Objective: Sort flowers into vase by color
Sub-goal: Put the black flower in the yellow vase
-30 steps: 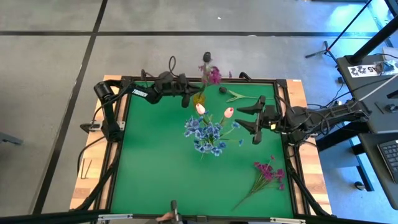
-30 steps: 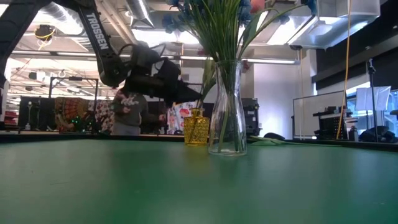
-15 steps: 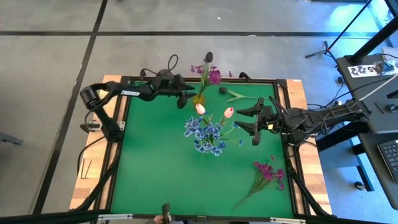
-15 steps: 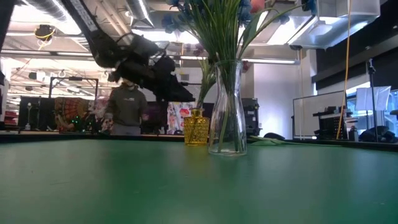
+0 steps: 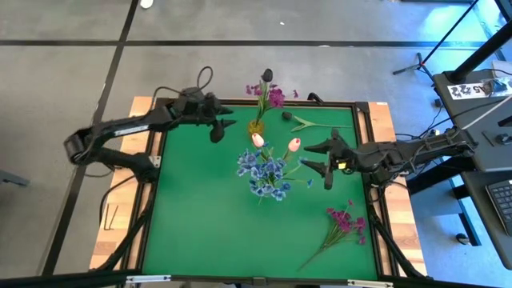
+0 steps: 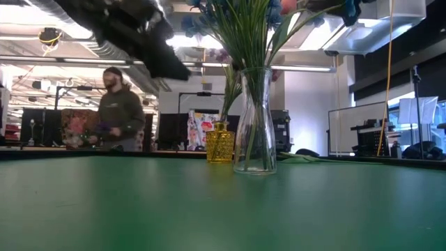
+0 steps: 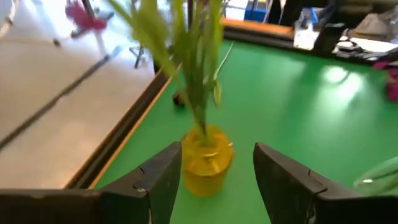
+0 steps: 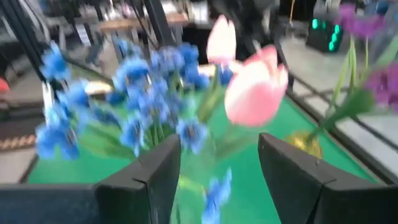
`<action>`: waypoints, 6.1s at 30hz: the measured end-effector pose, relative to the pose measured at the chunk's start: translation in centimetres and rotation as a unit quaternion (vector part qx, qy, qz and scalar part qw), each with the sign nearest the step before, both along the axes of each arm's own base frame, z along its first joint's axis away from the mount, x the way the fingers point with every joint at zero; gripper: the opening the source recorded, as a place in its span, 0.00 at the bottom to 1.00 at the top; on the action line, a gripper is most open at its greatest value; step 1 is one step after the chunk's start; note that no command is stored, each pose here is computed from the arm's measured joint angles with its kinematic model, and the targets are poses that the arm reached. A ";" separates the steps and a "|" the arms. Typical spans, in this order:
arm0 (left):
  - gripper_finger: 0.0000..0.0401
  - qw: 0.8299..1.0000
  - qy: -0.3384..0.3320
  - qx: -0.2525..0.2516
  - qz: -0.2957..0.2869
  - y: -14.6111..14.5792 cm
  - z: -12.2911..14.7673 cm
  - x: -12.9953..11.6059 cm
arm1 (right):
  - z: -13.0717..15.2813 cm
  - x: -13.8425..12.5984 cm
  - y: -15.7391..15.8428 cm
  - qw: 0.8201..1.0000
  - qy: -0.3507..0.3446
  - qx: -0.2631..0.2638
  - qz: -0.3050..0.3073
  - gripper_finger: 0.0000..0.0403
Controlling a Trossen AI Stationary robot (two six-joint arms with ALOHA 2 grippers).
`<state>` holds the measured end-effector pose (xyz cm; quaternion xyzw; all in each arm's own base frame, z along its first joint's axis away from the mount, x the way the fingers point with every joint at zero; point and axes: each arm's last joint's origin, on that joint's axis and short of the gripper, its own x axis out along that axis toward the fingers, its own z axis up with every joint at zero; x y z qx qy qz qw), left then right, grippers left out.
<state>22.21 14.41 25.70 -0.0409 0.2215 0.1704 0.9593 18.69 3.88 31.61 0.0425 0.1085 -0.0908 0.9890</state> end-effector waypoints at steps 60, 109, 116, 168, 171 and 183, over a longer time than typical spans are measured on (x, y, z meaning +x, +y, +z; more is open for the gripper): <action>0.48 0.984 -0.103 -0.044 -0.142 -12.1 6.1 -3.2 | -11.4 1.3 -19.9 0.812 0.500 0.156 -0.256 0.53; 0.48 0.982 -0.110 -0.054 -0.144 -12.4 6.2 -3.1 | -15.7 -0.9 -24.6 0.779 0.485 0.320 -0.234 0.05; 0.48 0.982 -0.110 -0.054 -0.145 -12.4 6.2 -3.1 | -10.8 -1.8 -23.0 0.826 0.394 0.327 -0.236 0.02; 0.48 0.949 -0.284 -0.024 -0.133 -10.2 15.5 -0.8 | 11.6 12.1 -8.7 0.956 -0.223 0.075 0.173 0.00; 0.48 0.949 -0.282 -0.033 -0.139 -10.1 16.4 0.0 | 11.7 14.3 -8.3 0.966 -0.185 0.067 0.165 0.00; 0.48 0.950 -0.275 -0.041 -0.144 -9.7 16.2 2.0 | 9.5 17.8 -8.2 0.982 -0.120 0.061 0.129 0.00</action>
